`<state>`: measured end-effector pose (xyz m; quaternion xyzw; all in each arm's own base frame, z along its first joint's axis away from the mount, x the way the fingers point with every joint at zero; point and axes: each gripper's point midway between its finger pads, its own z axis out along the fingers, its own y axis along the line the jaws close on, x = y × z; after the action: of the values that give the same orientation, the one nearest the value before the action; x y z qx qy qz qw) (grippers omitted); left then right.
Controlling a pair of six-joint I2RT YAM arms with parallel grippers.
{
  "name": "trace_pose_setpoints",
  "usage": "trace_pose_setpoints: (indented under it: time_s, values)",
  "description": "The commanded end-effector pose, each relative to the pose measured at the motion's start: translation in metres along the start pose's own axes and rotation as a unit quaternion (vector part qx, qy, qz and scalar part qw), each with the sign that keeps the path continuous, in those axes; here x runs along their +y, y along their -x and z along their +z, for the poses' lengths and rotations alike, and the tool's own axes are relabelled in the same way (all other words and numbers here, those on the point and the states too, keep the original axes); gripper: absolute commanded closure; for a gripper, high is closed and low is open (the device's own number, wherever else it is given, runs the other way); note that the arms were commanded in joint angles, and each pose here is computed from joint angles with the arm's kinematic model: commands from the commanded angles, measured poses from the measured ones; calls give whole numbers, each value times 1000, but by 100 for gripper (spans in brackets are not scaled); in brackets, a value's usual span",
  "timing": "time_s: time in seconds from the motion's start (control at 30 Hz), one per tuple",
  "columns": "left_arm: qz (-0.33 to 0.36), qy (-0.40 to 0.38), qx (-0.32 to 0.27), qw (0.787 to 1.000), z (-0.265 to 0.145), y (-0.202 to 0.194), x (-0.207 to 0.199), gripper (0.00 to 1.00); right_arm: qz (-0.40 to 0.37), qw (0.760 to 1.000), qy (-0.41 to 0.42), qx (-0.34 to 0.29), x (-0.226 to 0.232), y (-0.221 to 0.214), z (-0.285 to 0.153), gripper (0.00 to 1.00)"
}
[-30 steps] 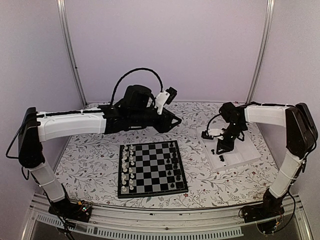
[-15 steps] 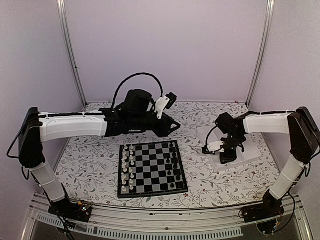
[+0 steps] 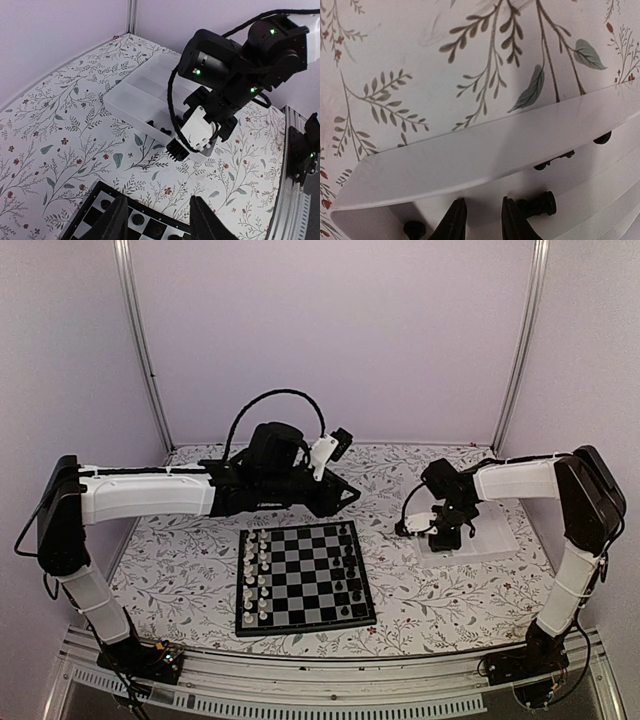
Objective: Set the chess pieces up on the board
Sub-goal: Pick up the chess piece from the storage box.
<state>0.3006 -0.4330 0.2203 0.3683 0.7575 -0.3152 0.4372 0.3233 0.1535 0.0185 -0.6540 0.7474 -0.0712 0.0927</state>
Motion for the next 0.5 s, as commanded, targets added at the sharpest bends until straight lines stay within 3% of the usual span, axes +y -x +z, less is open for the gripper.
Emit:
trace_pose_setpoints:
  time_s: [0.0, 0.23, 0.47]
  values:
    - [3, -4, -17, 1000, -9, 9, -7, 56, 36, 997, 0, -61, -17, 28, -5, 74]
    - [2, 1, -15, 1000, -8, 6, -5, 55, 70, 989, -21, -130, -43, 43, -40, 72]
    - [-12, 2, -15, 1000, -7, 7, -4, 55, 107, 990, -8, -97, -50, 28, -26, 71]
